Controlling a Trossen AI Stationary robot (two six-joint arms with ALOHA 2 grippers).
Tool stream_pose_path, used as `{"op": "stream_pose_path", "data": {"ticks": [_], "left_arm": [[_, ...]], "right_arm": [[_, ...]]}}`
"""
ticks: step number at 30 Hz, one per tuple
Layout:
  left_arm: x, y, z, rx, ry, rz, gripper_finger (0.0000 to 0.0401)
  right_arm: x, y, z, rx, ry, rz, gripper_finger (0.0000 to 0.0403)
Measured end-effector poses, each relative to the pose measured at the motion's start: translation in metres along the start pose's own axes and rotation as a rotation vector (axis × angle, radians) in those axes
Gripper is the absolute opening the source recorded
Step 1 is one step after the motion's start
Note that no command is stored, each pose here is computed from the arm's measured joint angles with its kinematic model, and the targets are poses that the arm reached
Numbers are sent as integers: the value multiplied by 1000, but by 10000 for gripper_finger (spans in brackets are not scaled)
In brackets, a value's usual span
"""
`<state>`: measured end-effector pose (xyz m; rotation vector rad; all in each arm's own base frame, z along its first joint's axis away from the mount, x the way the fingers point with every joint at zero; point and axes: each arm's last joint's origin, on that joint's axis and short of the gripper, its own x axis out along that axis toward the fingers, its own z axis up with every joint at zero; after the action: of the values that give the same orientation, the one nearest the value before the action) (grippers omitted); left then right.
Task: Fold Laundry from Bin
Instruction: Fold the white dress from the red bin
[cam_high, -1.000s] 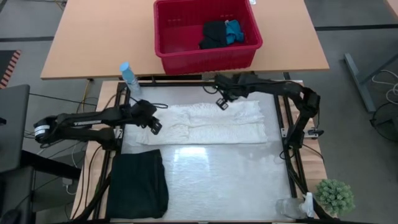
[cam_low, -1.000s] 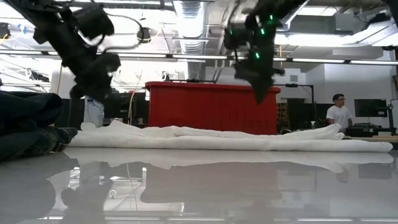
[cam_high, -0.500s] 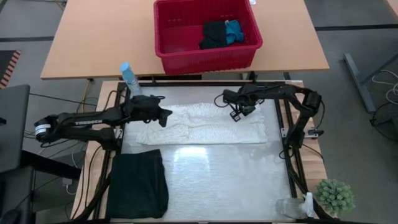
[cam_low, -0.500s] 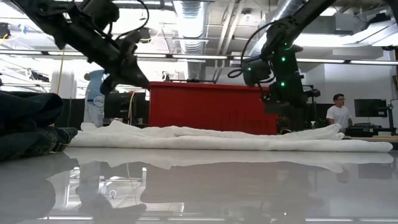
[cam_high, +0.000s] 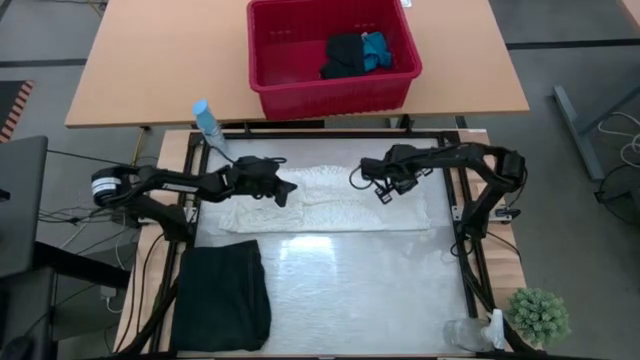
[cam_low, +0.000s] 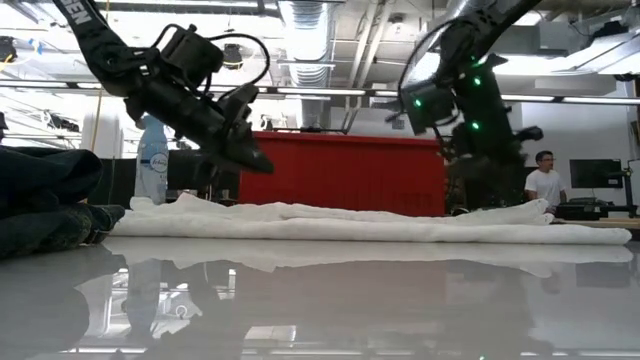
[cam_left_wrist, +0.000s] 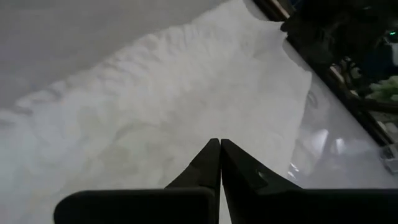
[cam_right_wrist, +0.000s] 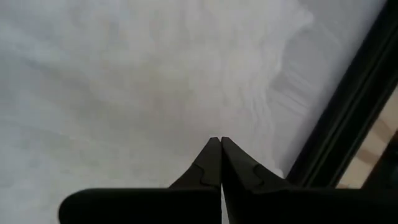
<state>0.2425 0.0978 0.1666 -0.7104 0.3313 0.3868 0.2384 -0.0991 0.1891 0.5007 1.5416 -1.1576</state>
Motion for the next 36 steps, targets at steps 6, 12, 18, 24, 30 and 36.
{"op": "stream_pose_path", "data": {"ticks": [6,12,18,24,30,36], "left_arm": [[3,-2,2,-36,-18,-53,0],[2,-7,11,-78,-121,-97,0],[5,-26,40,-65,-227,-151,0],[5,-59,91,13,-299,-161,0],[0,-79,123,158,-250,-85,15],[4,-71,132,117,-263,-68,61]], "right_arm": [[28,2,-16,18,49,-18,26],[43,9,-24,20,39,32,26],[47,9,-23,9,33,44,26],[37,7,-24,6,14,80,41],[6,-17,-31,107,-62,188,68],[-8,-43,-42,215,-118,257,125]]}}
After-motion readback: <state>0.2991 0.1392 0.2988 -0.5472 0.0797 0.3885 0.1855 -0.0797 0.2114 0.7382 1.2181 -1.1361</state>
